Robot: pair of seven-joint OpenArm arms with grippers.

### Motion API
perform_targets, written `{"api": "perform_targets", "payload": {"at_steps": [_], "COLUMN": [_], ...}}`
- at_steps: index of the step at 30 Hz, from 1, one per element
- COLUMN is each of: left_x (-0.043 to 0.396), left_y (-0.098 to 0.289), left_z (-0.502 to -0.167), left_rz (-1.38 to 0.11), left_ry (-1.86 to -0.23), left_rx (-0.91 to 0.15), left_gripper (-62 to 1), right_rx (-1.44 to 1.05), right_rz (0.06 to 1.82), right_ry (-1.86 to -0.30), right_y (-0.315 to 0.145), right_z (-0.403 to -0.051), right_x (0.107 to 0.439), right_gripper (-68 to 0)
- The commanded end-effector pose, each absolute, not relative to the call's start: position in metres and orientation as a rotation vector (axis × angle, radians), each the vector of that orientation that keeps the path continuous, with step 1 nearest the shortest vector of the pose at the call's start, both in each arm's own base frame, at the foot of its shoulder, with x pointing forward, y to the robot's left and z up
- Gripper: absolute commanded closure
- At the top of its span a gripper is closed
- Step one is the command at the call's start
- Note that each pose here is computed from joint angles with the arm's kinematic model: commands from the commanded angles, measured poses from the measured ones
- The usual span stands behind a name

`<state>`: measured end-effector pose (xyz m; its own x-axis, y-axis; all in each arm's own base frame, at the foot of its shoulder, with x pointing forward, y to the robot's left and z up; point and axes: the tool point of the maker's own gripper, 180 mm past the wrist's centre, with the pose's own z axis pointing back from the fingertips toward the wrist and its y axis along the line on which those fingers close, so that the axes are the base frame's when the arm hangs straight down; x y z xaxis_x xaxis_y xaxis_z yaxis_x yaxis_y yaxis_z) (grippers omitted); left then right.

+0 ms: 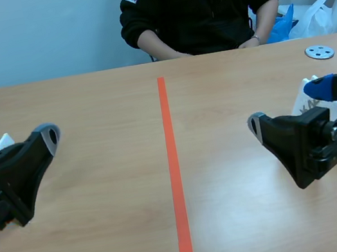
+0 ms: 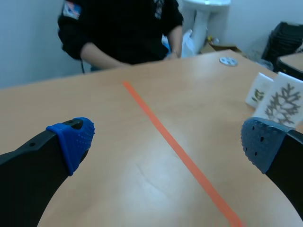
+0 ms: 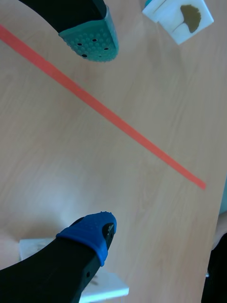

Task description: Sort the leaf by its shape. The table is split by an orange tape line. A compound leaf with several leaflets goes to the left side, a simple leaf with one blade goes to the right side. Return to the home posture when a red brick is placed on the table.

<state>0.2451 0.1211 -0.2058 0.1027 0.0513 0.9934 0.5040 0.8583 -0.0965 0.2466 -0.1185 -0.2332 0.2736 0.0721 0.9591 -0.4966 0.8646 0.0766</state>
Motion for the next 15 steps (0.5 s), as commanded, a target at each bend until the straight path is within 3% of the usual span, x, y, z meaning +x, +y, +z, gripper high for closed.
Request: {"api": "perform_targets", "payload": {"at_steps": [1,8,15], "left_x": [0.241,0.225,0.214], "left_y": [0.119,0.109,0.08], "left_z": [-0.207,-0.223,-0.234], "left_rz": [-0.337,-0.369,-0.377], "left_ry": [-1.425,-1.303,-1.25], "left_rx": [-0.5,-0.506,-0.582], "left_gripper": [-62.3,-62.3,-62.3], "right_rx": [0.397,0.419,0.42], "right_rz": [0.395,0.399,0.396], "right_ry": [-1.264,-1.249,-1.24], "right_y": [-0.123,-0.119,-0.119], "right_z": [-0.227,-0.227,-0.229], "right_x": [0.249,0.241,0.239], "right_gripper": [-67.9,-67.9,-67.9]}}
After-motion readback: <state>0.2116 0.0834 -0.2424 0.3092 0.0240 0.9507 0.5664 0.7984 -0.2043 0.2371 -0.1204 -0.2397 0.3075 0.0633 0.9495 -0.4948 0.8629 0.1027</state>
